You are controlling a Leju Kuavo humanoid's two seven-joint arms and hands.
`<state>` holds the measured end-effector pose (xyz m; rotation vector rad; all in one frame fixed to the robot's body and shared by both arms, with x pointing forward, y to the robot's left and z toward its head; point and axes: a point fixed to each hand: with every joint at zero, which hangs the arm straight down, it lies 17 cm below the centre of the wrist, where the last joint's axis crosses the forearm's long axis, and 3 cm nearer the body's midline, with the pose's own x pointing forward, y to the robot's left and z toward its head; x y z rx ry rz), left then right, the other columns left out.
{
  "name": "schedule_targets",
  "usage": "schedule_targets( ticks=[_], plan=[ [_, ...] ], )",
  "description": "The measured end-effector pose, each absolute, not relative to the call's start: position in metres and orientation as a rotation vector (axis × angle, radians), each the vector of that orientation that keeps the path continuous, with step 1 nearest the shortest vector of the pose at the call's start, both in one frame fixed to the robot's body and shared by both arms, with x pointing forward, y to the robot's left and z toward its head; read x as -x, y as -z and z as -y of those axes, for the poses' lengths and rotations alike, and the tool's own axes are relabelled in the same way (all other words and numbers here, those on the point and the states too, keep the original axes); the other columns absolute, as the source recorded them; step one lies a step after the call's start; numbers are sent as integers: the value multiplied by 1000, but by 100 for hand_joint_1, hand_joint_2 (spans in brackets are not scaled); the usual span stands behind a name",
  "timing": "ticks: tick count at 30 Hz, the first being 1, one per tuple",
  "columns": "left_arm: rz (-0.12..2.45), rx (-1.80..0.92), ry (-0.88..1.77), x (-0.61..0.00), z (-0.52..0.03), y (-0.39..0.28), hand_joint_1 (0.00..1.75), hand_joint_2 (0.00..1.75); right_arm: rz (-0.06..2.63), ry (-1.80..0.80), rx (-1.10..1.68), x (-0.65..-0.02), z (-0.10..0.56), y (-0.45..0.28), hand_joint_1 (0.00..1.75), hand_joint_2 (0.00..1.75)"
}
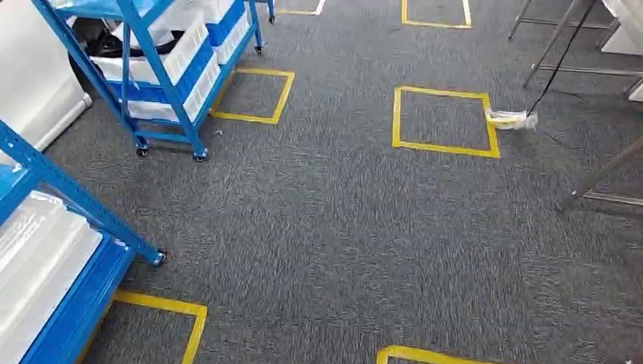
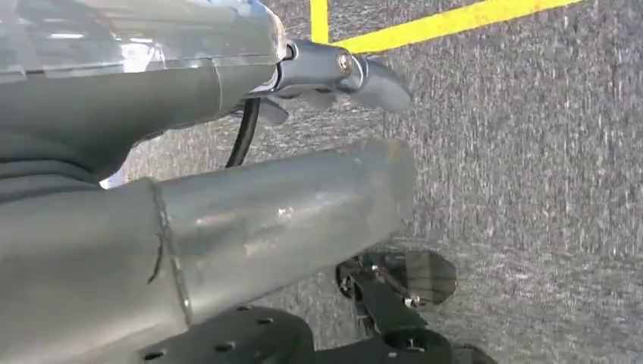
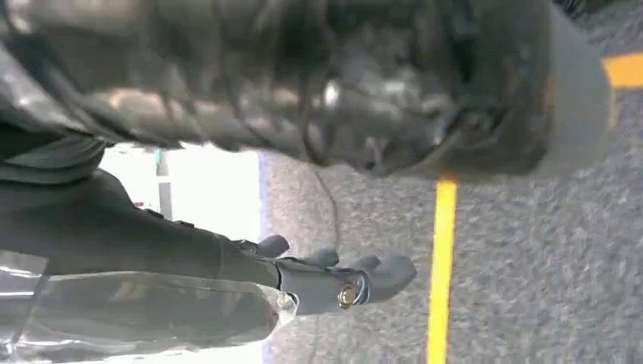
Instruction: Take the parts from the cabinet and place them on the table.
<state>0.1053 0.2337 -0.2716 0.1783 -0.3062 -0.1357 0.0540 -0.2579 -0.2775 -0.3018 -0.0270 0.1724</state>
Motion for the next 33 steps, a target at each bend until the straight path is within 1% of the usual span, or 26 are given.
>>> schedule_targets(
  ticks=[33],
  plan=[
    [314, -175, 153, -105, -231, 271, 0, 0, 13, -176, 307, -54, 260, 277, 0, 0]
  ],
)
